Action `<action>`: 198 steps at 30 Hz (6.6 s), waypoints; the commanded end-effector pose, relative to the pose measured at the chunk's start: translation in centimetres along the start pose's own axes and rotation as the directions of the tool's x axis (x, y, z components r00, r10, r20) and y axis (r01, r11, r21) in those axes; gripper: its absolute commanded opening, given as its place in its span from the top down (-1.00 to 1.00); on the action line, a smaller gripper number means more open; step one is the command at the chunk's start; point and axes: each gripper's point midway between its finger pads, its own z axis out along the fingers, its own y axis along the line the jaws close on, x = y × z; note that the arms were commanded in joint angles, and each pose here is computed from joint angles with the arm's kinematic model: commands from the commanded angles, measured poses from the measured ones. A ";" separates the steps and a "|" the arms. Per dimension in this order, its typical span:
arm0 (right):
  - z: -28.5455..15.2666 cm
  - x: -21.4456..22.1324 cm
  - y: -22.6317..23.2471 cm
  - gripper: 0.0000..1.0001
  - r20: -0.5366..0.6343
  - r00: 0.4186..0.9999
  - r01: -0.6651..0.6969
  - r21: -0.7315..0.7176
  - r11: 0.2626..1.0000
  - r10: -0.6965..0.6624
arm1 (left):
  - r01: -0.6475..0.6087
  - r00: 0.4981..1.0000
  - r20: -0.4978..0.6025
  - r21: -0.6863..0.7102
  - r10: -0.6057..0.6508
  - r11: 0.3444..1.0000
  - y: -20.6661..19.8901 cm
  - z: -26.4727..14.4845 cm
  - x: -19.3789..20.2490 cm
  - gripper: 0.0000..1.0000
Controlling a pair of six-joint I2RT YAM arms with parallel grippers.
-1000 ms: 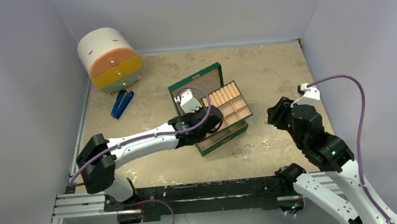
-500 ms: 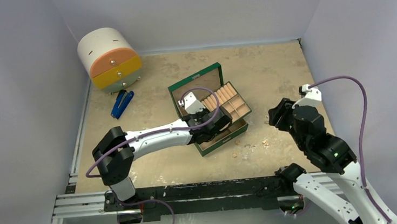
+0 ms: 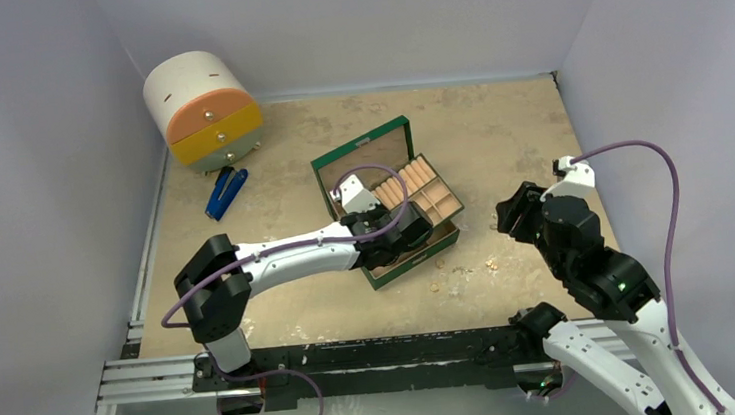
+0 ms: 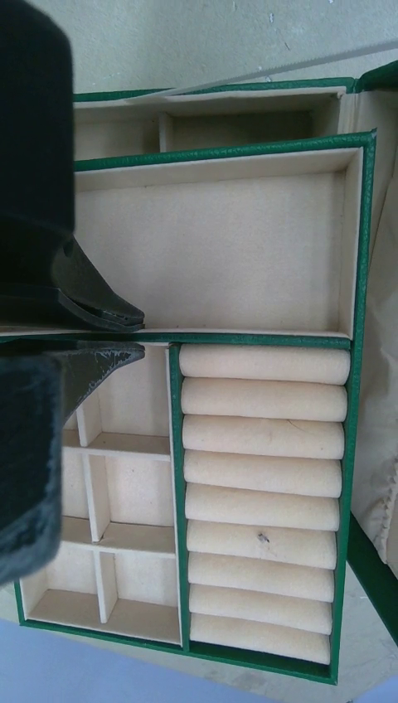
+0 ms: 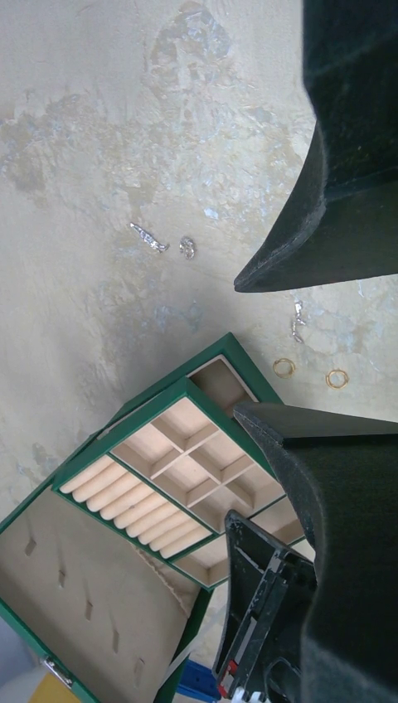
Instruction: Organize the mixed jewelry
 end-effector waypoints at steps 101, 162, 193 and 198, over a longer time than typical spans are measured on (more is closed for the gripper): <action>7.4 10.9 15.7 0.00 -0.320 0.887 0.086 -0.594 0.800 -0.333 | -0.609 0.779 0.356 0.232 0.516 0.758 0.4 -16.1 -19.8 0.07; 12.5 19.4 20.0 0.23 -0.445 0.772 0.348 -0.303 0.887 -0.454 | -0.682 0.713 0.418 0.230 0.562 0.694 6.6 -15.1 -19.2 0.03; 11.2 6.4 2.0 0.06 -0.231 0.952 0.237 0.142 0.961 -0.201 | -0.670 0.714 0.419 0.176 0.561 0.721 6.9 -14.5 -19.9 0.08; 13.2 5.8 -0.7 0.06 -0.227 0.965 0.186 0.242 0.952 -0.131 | -0.657 0.723 0.423 0.176 0.547 0.733 7.1 -14.6 -20.2 0.07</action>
